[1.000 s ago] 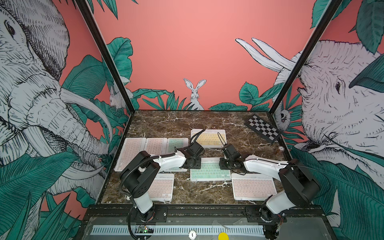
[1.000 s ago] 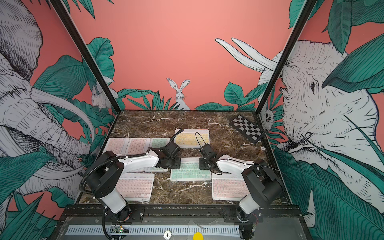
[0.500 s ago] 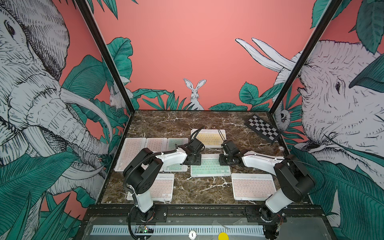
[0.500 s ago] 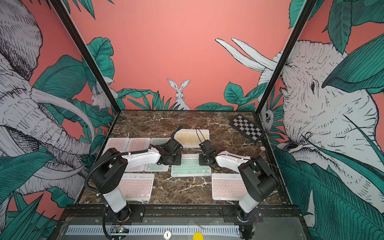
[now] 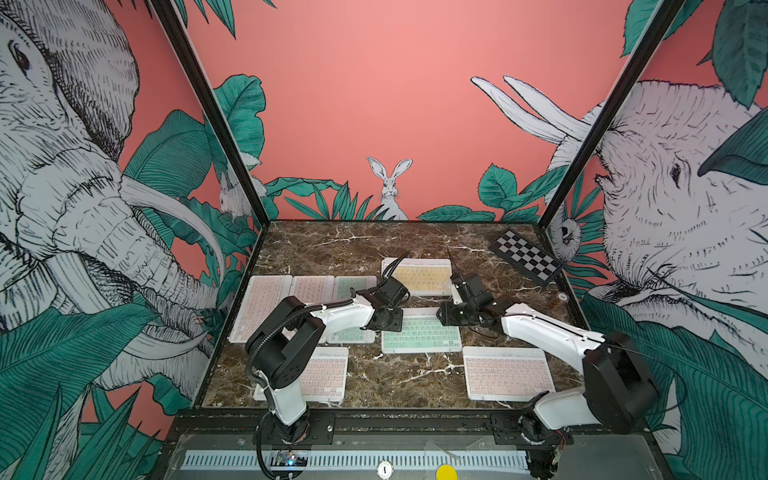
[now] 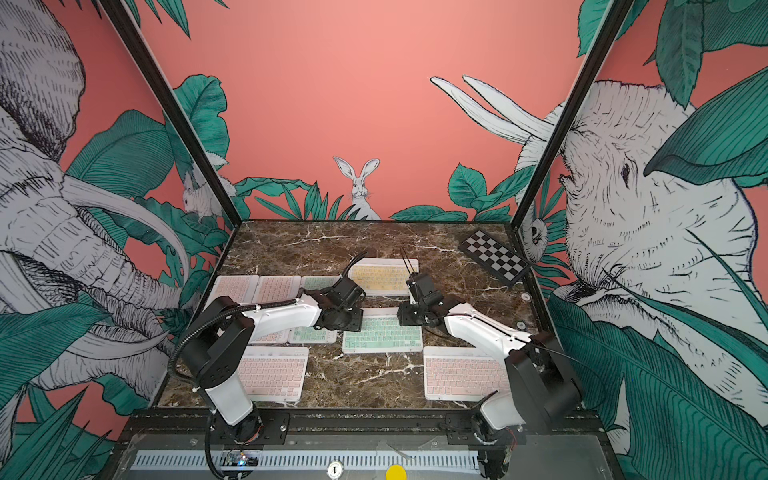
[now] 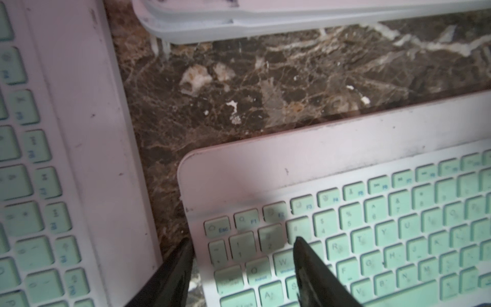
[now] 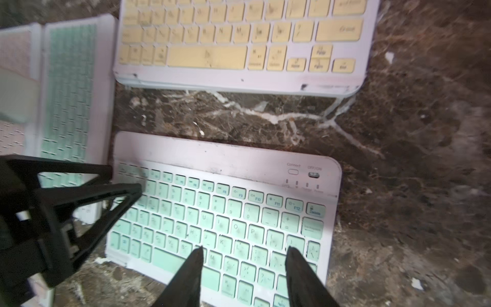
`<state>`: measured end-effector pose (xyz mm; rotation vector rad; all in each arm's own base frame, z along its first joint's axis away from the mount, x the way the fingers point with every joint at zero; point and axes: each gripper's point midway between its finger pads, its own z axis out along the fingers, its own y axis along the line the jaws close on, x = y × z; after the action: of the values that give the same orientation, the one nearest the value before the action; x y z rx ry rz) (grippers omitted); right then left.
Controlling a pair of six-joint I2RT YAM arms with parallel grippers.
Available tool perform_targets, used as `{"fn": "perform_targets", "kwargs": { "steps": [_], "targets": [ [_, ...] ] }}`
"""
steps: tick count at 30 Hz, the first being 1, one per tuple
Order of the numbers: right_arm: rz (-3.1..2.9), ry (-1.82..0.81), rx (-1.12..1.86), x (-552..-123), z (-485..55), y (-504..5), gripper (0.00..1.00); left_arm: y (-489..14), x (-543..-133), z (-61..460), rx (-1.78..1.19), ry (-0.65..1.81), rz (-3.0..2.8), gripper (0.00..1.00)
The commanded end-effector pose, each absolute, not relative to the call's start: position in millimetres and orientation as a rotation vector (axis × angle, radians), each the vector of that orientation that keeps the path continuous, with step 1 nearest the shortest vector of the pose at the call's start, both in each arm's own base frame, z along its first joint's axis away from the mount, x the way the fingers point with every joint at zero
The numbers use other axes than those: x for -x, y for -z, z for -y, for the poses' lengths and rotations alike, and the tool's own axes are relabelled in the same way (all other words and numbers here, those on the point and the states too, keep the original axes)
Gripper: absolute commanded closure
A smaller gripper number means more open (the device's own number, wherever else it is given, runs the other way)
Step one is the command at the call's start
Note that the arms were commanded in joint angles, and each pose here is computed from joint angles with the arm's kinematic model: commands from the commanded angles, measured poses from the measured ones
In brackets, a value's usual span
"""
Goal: Stack the numeric keypads
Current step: Move the numeric keypad to the center of the board.
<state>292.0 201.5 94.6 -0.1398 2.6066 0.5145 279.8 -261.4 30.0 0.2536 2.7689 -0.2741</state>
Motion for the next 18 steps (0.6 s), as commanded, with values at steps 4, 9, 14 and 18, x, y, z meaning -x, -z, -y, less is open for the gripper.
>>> {"fn": "perform_targets", "kwargs": {
  "steps": [4,9,14,18],
  "targets": [
    [-2.658,-0.583,0.235,-278,-187,-94,0.45,-53,-274,254,-0.282,0.273,-2.739,0.37],
    [-2.692,-0.589,0.211,-277,-176,-78,0.45,-52,-264,249,-0.316,0.290,-2.749,0.37],
    [-2.729,-0.581,0.186,-274,-171,-63,0.45,-48,-256,245,-0.321,0.301,-2.766,0.37],
    [-2.758,-0.563,0.182,-269,-167,-52,0.45,-43,-253,246,-0.310,0.321,-2.777,0.37]
  ]
}}
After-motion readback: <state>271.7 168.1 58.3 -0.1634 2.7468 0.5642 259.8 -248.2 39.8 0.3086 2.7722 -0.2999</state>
